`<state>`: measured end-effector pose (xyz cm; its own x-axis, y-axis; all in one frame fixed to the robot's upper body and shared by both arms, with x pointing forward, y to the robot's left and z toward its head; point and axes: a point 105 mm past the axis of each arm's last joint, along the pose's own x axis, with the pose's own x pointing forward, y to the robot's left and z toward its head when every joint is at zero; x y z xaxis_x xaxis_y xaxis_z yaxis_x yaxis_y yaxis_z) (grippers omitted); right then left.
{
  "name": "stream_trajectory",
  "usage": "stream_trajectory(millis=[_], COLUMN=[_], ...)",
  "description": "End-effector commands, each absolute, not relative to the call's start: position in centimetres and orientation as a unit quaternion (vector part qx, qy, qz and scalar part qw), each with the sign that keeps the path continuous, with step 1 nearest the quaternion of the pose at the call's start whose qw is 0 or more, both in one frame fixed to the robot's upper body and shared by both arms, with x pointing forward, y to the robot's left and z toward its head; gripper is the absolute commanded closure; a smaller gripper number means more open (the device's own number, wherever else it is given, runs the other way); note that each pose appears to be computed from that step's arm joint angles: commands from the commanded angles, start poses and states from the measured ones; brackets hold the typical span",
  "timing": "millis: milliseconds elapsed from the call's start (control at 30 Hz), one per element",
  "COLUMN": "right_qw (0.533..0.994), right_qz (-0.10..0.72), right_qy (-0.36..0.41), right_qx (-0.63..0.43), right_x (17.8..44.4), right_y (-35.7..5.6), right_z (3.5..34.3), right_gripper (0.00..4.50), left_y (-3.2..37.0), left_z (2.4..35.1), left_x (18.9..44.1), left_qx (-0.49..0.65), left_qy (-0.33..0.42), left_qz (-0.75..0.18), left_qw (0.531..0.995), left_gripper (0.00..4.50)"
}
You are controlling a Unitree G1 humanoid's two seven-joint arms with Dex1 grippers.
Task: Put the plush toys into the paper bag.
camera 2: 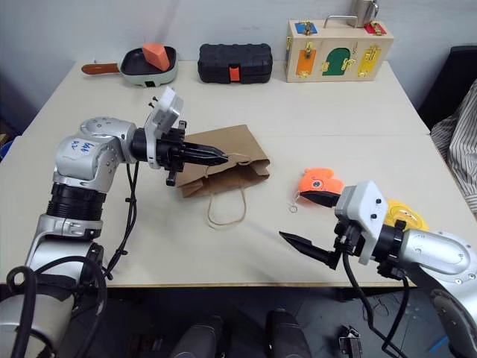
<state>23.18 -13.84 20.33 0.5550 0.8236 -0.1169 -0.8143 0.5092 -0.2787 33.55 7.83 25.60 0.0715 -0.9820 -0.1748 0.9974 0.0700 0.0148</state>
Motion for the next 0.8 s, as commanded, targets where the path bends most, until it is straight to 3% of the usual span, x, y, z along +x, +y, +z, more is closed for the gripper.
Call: stream_trajectory(millis=[33, 167, 433, 633, 800], right_qw=[0.872, 0.88, 0.912, 0.937, 0.945], right_qz=[0.467, 0.456, 0.392, 0.329, 0.303], right_qy=[-0.04, -0.034, -0.004, 0.005, 0.032], right_qx=[-0.144, -0.128, -0.12, -0.115, -0.116], right_x=[24.1, 26.3, 32.2, 36.4, 38.2], right_y=[-12.6, -10.8, -7.7, -6.1, -4.8], right_z=[20.8, 19.6, 16.9, 15.9, 14.0], right_gripper=[0.38, 1.52, 4.34, 4.46, 4.46], left_y=[6.6, 5.1, 3.2, 2.2, 1.9], left_z=[27.1, 27.1, 26.8, 27.9, 28.9], left_x=[32.3, 32.3, 32.1, 31.8, 31.7], left_qx=[0.053, 0.039, 0.038, 0.008, -0.023], left_qy=[0.034, 0.026, 0.024, 0.011, 0.003], left_qz=[-0.685, -0.677, -0.676, -0.676, -0.672], left_qw=[0.725, 0.735, 0.736, 0.737, 0.74], left_gripper=[4.5, 4.5, 4.5, 4.5, 4.5])
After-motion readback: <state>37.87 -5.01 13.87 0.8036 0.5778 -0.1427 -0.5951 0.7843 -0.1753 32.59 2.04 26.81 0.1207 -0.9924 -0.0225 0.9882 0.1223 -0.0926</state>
